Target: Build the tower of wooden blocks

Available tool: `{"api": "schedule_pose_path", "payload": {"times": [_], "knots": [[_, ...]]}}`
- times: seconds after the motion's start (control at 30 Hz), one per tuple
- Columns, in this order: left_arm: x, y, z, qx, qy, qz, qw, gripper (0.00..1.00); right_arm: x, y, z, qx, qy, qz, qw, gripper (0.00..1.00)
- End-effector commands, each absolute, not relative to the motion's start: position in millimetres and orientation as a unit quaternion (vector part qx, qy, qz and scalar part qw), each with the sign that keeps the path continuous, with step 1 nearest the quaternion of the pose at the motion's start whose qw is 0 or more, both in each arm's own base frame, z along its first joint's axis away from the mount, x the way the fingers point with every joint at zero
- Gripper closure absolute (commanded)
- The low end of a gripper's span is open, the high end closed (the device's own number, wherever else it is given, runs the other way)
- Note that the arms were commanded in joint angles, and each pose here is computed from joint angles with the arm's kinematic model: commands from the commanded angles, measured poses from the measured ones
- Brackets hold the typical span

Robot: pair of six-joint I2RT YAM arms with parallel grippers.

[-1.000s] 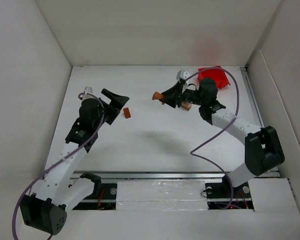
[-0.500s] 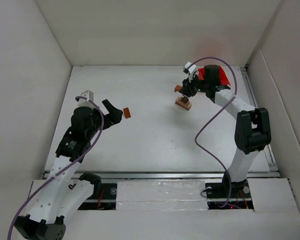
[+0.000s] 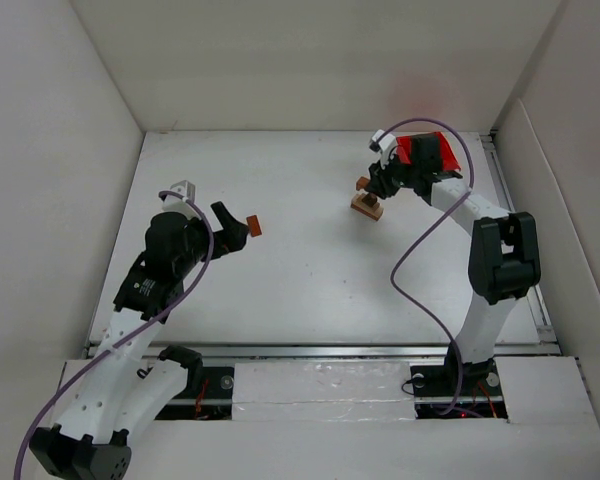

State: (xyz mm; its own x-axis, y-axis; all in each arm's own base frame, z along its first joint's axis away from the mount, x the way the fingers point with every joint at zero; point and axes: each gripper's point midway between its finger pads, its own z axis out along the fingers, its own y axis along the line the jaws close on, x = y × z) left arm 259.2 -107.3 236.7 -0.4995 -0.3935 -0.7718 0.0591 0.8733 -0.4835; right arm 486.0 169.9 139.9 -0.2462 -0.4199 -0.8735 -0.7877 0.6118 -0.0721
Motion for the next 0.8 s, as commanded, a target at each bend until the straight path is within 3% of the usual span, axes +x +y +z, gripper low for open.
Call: {"api": "schedule_pose_path", "payload": {"times": [0.0,0.23,0.37,0.5,0.77], "knots": [[260.0,-110.6,239.0,-0.086,0.83,-0.238,0.496,0.01,500.5,161.1,153.0,-0.391,0.76,0.175,0.489,1.0],[266.8,-122.8,237.5,-0.103,0.832,-0.267,0.475,0.01,466.4,189.3,203.3,-0.421,0.698,0.247,0.524,1.0],[279.1,-167.1,262.2,-0.132,0.784,-0.411,0.446,0.01,403.5,236.3,260.1,-0.467,0.602,0.302,0.572,1.0],[294.7,-199.3,273.5,-0.138,0.743,-0.512,0.409,0.01,333.6,289.4,282.9,-0.516,0.513,0.399,0.559,1.0],[295.3,-238.4,287.6,-0.099,0.713,-0.593,0.361,0.01,296.3,338.2,289.2,-0.556,0.497,0.404,0.529,1.0]]}}
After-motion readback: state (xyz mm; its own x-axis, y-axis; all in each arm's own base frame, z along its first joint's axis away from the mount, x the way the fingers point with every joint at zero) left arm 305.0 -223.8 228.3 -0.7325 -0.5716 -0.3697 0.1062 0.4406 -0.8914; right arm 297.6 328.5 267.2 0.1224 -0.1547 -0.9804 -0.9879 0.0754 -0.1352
